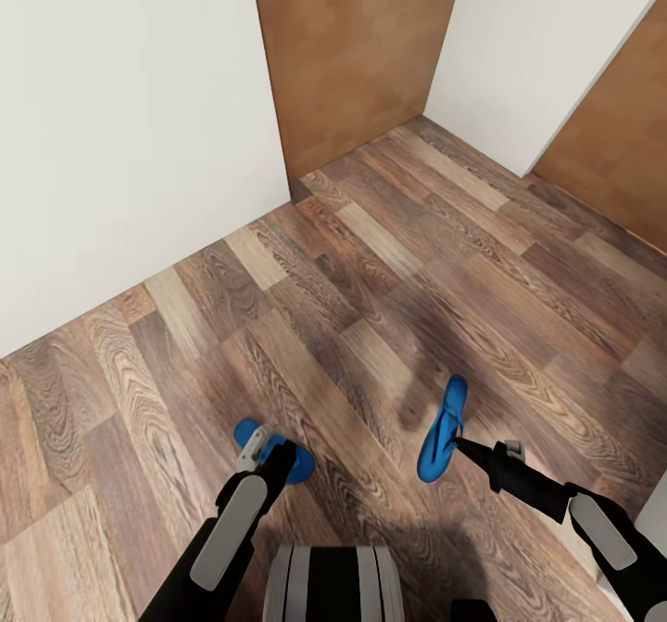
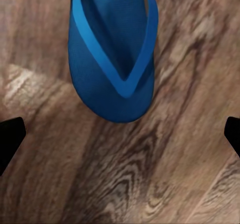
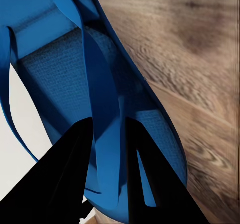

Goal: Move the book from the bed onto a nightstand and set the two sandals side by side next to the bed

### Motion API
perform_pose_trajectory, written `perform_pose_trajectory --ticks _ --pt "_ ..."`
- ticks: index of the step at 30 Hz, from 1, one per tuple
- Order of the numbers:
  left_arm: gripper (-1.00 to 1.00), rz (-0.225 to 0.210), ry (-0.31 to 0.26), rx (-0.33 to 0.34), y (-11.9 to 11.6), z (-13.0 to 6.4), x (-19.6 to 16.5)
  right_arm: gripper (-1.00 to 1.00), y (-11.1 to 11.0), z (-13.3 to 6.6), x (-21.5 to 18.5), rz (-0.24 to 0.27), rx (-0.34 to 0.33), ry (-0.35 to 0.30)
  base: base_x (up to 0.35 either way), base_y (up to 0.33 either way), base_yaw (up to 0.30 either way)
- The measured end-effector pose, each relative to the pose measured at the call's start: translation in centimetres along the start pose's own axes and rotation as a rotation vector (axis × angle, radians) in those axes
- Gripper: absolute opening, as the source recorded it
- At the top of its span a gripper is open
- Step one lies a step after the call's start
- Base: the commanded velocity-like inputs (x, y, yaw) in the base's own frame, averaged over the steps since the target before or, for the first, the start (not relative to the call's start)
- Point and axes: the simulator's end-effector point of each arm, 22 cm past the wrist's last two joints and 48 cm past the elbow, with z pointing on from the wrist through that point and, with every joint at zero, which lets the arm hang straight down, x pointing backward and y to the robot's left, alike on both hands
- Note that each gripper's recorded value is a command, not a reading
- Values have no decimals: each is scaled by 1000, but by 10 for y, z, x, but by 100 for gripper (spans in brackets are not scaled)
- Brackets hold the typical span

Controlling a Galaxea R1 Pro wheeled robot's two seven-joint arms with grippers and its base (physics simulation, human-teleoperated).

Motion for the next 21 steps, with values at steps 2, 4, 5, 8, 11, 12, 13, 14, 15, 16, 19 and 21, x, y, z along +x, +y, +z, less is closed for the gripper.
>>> perform_pose_trajectory --ticks 2,4,5,8,11,12,13,14,15,16,19,21 --pt "100 0 4 -7 3 3 1 -100 -4 1 1 6 5 2 0 0 0" --pt "100 -1 8 -14 6 6 3 -100 -9 2 2 11 11 5 0 0 0" --pt "100 -1 10 -18 7 8 4 -100 -11 2 3 14 14 6 0 0 0" --pt "100 -2 16 -28 11 12 6 -100 -17 3 4 22 22 9 0 0 0" --pt "100 -2 22 -39 16 16 8 -100 -24 4 6 30 30 13 0 0 0" --pt "100 -2 25 -42 17 18 9 -100 -26 4 7 33 33 14 0 0 0" --pt "100 -2 27 -46 19 19 10 -100 -28 5 7 36 36 15 0 0 0" --pt "100 -3 29 -49 20 21 11 -100 -30 5 8 38 39 17 0 0 0" --pt "100 -3 31 -53 22 22 12 -100 -32 5 9 41 42 18 0 0 0" --pt "100 -3 33 -57 23 23 13 -100 -34 6 9 44 44 19 0 0 0" --pt "100 -3 39 -67 27 28 15 -100 -41 7 12 52 53 23 0 0 0" --pt "100 -3 44 -74 31 30 17 -100 -45 7 13 57 58 26 0 0 0"
